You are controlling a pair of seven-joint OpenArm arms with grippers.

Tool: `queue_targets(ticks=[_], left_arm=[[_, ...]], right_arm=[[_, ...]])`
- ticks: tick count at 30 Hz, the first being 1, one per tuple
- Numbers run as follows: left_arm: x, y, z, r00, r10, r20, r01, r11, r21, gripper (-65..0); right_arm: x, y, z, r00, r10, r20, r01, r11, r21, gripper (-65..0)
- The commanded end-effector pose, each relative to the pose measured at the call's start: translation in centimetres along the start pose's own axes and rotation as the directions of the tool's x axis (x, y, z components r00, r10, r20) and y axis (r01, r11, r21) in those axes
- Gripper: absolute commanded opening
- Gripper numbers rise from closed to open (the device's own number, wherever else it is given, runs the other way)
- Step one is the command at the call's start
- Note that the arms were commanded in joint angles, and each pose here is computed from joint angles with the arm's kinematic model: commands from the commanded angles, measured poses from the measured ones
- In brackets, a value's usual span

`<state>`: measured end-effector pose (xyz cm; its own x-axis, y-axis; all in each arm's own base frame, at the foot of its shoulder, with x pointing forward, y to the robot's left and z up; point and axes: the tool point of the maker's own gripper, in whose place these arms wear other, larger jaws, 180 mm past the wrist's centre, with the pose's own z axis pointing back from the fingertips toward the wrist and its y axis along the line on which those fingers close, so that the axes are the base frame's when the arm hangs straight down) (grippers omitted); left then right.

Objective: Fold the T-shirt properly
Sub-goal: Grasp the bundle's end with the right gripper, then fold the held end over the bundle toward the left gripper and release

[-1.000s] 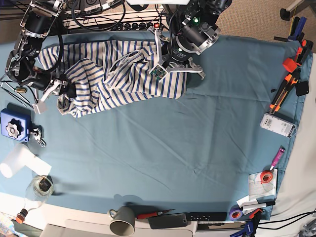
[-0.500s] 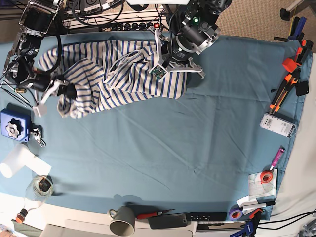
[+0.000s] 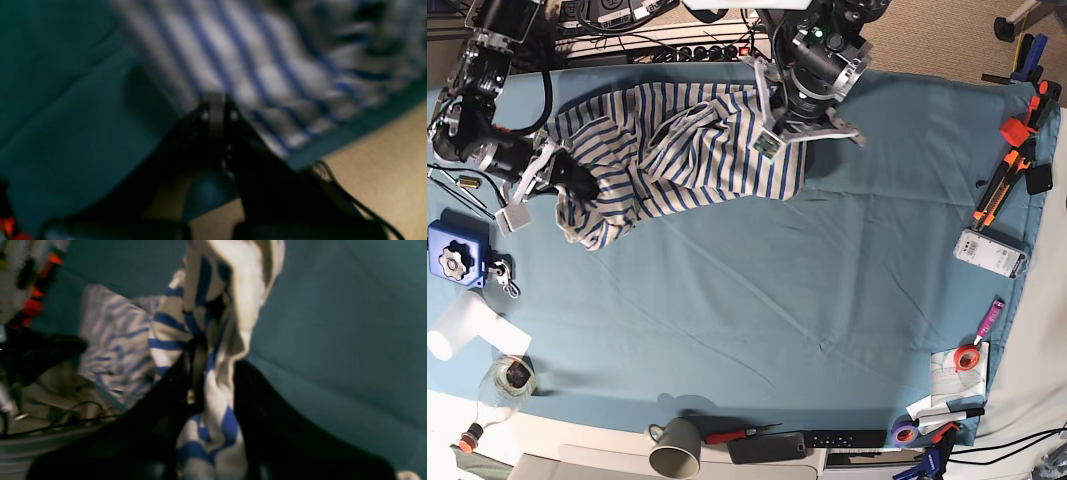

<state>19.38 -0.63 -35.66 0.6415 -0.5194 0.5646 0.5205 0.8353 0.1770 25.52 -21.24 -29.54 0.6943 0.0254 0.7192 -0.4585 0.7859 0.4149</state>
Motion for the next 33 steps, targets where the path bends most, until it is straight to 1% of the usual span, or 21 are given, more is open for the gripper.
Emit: queue_targets(ticks=[1, 4, 8, 12, 15, 19, 22, 24, 27, 28, 31, 33], left_arm=[[0.7, 0.7, 0.4, 1.0, 0.016, 0.021, -0.017, 0.999, 0.035, -65.0], [0.3, 1.9, 0.7, 1.0, 0.03, 0.003, -0.03, 0.994, 0.102, -65.0], [-0.7, 3.2, 1.1, 0.998, 0.047, -0.038, -0.039, 0.982, 0.183, -65.0], [-1.8, 3.3, 1.3, 0.996, 0.04, -0.076, -0.024, 0.979, 0.203, -65.0], [-2.8, 3.8, 1.6, 0.993, 0.048, -0.106, -0.022, 0.971, 0.238, -65.0], [-2.7, 4.0, 2.4, 0.995, 0.058, -0.084, -0.036, 0.97, 0.242, -65.0], [-2.3, 4.5, 3.2, 0.996, 0.066, -0.062, -0.048, 0.964, 0.26, -65.0], [-2.5, 5.1, 3.4, 0.995, 0.067, -0.068, -0.045, 0.957, 0.285, -65.0], [-3.0, 6.4, 3.4, 0.993, 0.09, -0.074, -0.062, 0.946, 0.318, -65.0], [-3.1, 7.0, 3.4, 0.992, 0.106, -0.068, -0.077, 0.939, 0.334, -65.0], [-4.1, 9.0, 3.4, 0.985, 0.154, -0.074, -0.116, 0.919, 0.376, -65.0], [-5.0, 10.6, 3.6, 0.977, 0.194, -0.083, -0.144, 0.9, 0.411, -65.0]], right_arm=[[2.2, 0.9, 0.6, 0.997, 0.039, 0.073, -0.042, 0.998, 0.036, -65.0], [2.9, 1.9, 0.7, 0.993, 0.037, 0.114, -0.047, 0.995, 0.086, -65.0], [3.1, 2.3, 0.7, 0.991, 0.031, 0.127, -0.044, 0.993, 0.105, -65.0], [3.4, 2.6, 0.7, 0.99, 0.026, 0.139, -0.043, 0.992, 0.122, -65.0], [3.4, 2.6, 0.7, 0.99, 0.026, 0.14, -0.043, 0.992, 0.122, -65.0], [3.4, 2.6, 0.7, 0.99, 0.026, 0.14, -0.043, 0.992, 0.122, -65.0], [3.0, 3.4, -0.2, 0.993, 0.031, 0.114, -0.049, 0.986, 0.156, -65.0], [2.3, 4.8, -1.6, 0.996, 0.041, 0.075, -0.056, 0.976, 0.212, -65.0], [1.8, 7.4, -3.9, 0.997, 0.079, 0.024, -0.082, 0.948, 0.306, -65.0], [2.0, 8.1, -4.5, 0.995, 0.094, 0.021, -0.096, 0.938, 0.332, -65.0], [3.6, 10.2, -6.0, 0.991, 0.121, 0.059, -0.134, 0.91, 0.393, -65.0], [4.5, 11.3, -6.7, 0.988, 0.128, 0.086, -0.153, 0.894, 0.421, -65.0]])
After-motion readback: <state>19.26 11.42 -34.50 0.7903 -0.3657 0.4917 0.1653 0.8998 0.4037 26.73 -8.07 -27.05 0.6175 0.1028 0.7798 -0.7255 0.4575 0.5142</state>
